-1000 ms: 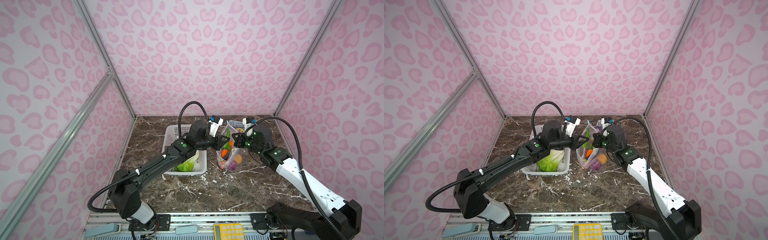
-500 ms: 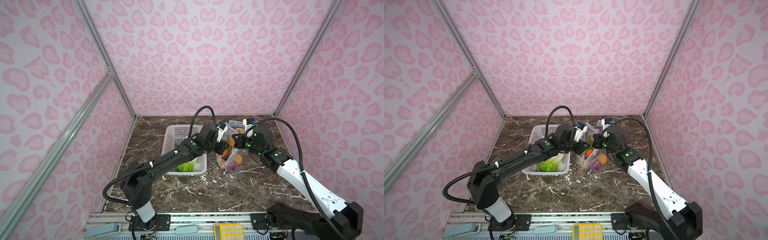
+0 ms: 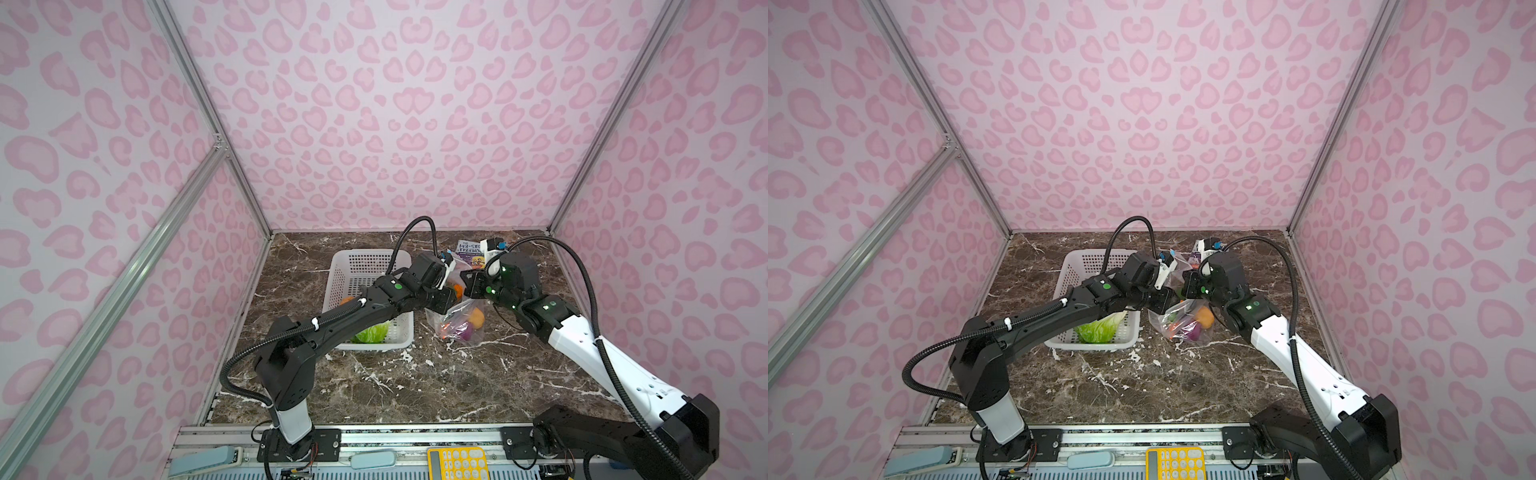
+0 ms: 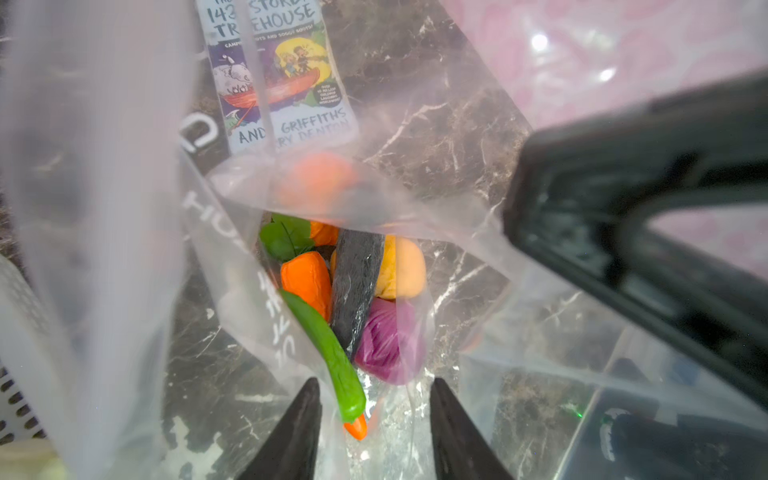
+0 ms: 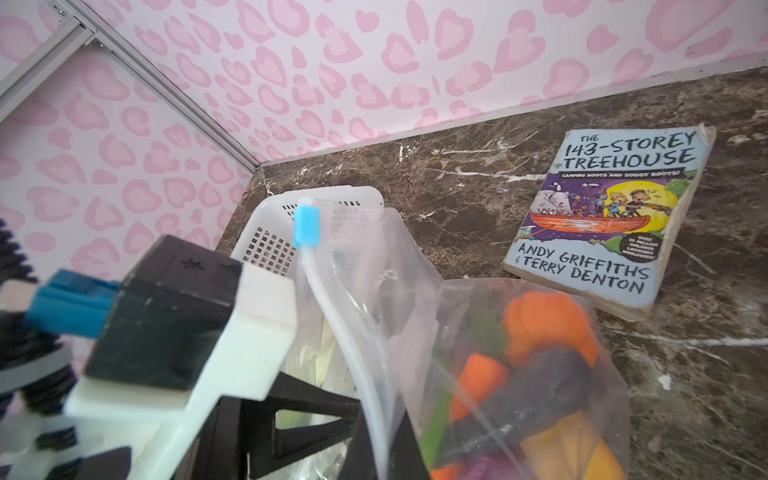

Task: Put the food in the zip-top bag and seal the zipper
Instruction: 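Lower the green pepper into the bag mouth and open the left gripper, then withdraw the left gripper from the bag back over the basket, then lower the left gripper onto the bread roll and close on it, then lift the bread roll with the left gripper and carry it to the bag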

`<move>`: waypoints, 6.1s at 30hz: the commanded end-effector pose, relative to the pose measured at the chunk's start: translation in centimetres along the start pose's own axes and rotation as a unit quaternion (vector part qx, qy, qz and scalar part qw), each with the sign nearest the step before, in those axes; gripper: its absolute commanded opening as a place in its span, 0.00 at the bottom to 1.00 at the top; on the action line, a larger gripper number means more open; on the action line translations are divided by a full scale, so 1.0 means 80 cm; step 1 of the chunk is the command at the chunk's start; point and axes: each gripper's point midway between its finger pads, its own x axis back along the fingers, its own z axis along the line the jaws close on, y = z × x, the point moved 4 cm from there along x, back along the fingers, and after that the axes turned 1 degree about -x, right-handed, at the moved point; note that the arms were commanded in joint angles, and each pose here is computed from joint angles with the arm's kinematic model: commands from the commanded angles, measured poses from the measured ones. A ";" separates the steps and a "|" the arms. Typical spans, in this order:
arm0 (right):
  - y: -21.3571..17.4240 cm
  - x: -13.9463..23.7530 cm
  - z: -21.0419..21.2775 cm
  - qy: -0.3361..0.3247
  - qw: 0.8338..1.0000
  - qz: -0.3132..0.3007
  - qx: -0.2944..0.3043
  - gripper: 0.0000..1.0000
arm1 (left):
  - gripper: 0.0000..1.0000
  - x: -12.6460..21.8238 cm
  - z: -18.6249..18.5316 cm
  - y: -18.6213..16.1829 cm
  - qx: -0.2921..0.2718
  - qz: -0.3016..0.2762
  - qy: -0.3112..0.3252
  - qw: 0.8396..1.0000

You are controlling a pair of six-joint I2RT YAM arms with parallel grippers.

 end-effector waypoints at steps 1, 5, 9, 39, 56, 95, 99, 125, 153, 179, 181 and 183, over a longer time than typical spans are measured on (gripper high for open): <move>0.006 0.000 0.003 0.003 1.000 -0.011 0.001 0.00 | 0.50 0.007 -0.007 0.008 0.006 -0.007 -0.011 1.000; 0.006 0.002 0.002 -0.001 1.000 -0.012 0.002 0.00 | 0.55 0.025 -0.013 0.019 0.015 -0.024 -0.018 0.999; 0.005 0.003 -0.001 -0.007 1.000 -0.015 0.004 0.00 | 0.59 0.053 -0.018 0.030 0.021 -0.050 -0.037 0.998; 0.008 -0.002 -0.007 -0.013 1.000 -0.019 0.004 0.00 | 0.63 0.161 0.250 -0.074 0.222 -0.029 0.217 0.950; 0.007 -0.005 -0.008 -0.015 1.000 -0.012 -0.005 0.00 | 0.62 0.110 0.283 -0.125 0.289 0.050 0.170 0.941; 0.009 -0.015 -0.001 -0.013 1.000 -0.005 0.002 0.00 | 0.59 0.127 0.304 -0.102 0.204 0.080 0.303 0.928; 0.010 -0.013 -0.002 -0.016 1.000 -0.006 0.001 0.00 | 0.58 0.116 0.309 -0.109 0.210 0.088 0.300 0.926; 0.006 -0.005 -0.008 -0.027 1.000 -0.011 0.004 0.00 | 0.63 0.059 0.312 -0.159 0.229 0.202 0.280 0.910; 0.010 -0.004 -0.010 -0.017 1.000 -0.023 -0.003 0.00 | 0.45 0.133 0.292 -0.085 0.208 0.056 0.298 0.930; 0.010 -0.002 -0.004 -0.002 1.000 -0.025 -0.016 0.00 | 0.46 0.198 0.008 0.096 0.078 -0.225 -0.151 0.959; 0.011 -0.001 -0.005 -0.003 1.000 -0.026 -0.017 0.00 | 0.46 0.188 -0.011 0.099 0.071 -0.223 -0.173 0.957; 0.011 0.000 -0.004 -0.002 1.000 -0.026 -0.017 0.00 | 0.46 0.176 -0.026 0.100 0.064 -0.216 -0.191 0.955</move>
